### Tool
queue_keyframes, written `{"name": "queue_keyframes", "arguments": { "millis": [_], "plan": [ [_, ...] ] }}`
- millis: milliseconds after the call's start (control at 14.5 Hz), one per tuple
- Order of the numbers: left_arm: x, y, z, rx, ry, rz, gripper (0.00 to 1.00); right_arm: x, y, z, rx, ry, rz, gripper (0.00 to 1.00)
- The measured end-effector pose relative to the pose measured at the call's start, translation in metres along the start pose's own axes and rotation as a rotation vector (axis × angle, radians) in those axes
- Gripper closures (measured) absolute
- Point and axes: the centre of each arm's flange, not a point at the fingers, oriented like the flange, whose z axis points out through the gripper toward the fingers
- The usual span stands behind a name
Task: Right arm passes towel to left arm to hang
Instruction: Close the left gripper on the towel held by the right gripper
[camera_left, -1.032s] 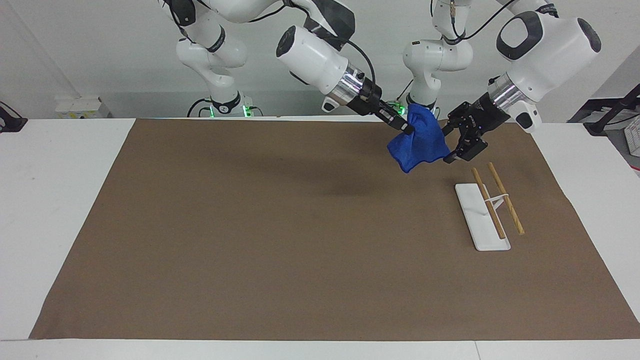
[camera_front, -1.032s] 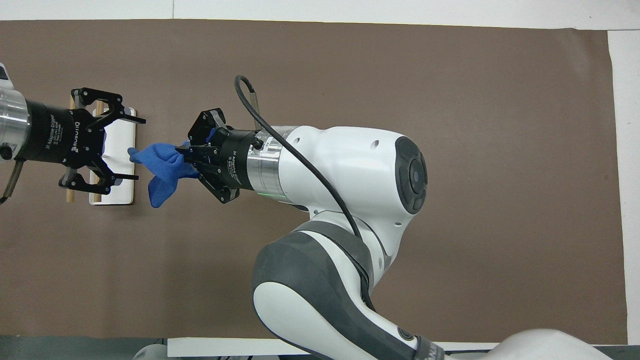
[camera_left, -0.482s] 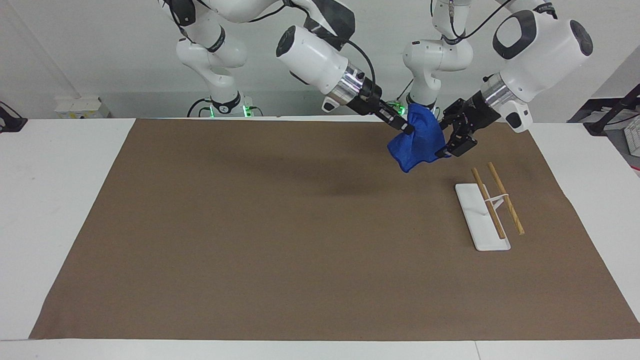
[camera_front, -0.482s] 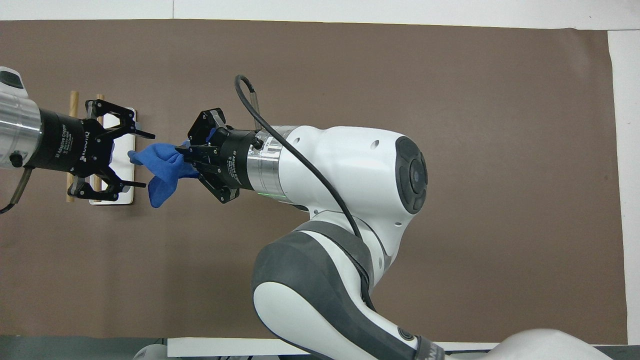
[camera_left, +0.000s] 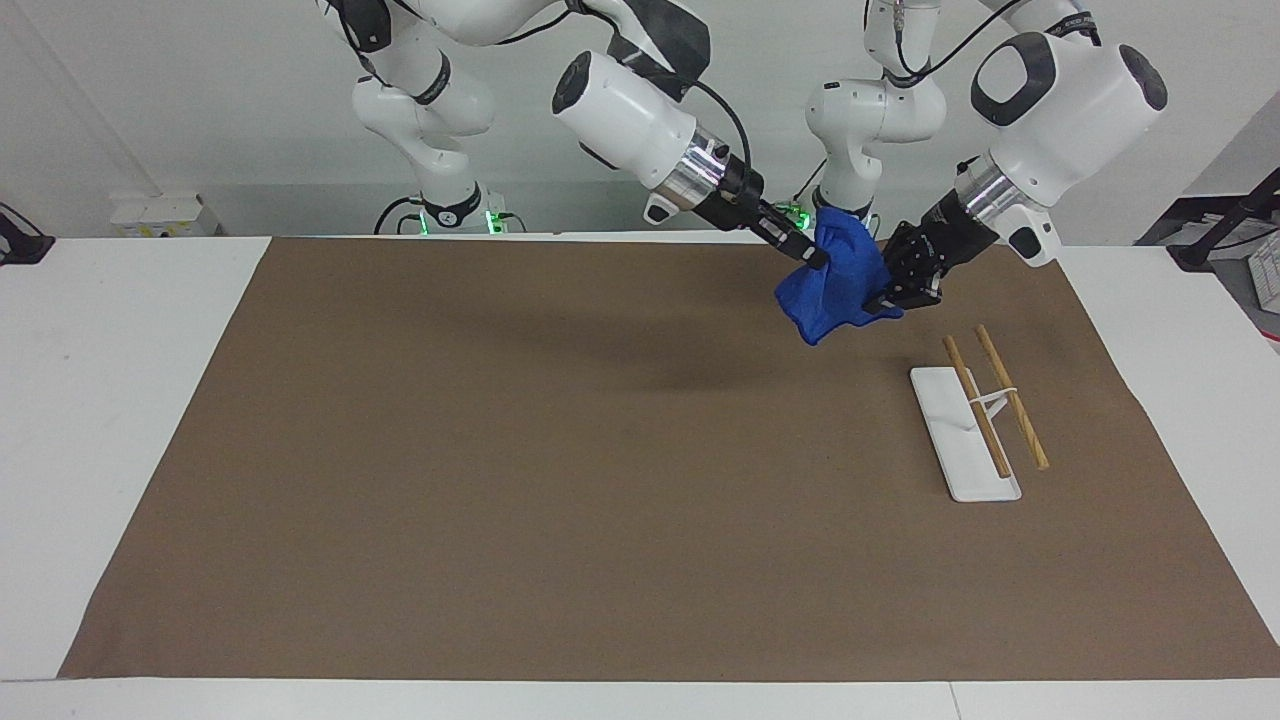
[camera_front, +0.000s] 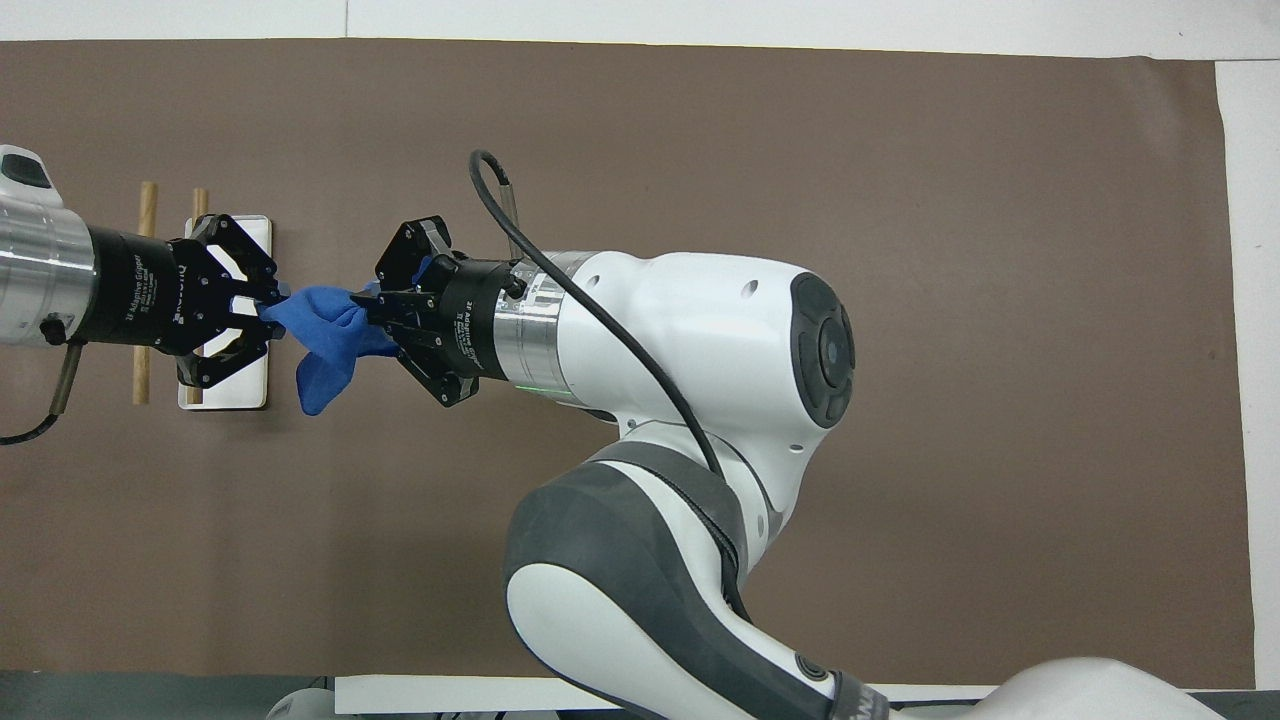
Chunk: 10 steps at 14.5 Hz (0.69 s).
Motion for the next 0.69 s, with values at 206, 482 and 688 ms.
{"name": "queue_keyframes", "arguments": {
  "millis": [206,482,688],
  "plan": [
    [0.0003,0.0,0.0004,0.0,0.0,-0.001,0.98,0.0,0.0,0.0,0.0,0.0,0.0,0.91],
    [0.0003,0.0003,-0.0001,-0.004,0.001,-0.001,0.98,0.0002,0.0,0.0001,0.0,0.0,0.0,0.91],
    [0.0015,0.0029,-0.0026,-0.029,0.005,-0.003,0.98,0.0007,0.0,0.0004,-0.001,0.0,0.001,0.81]
  ]
}}
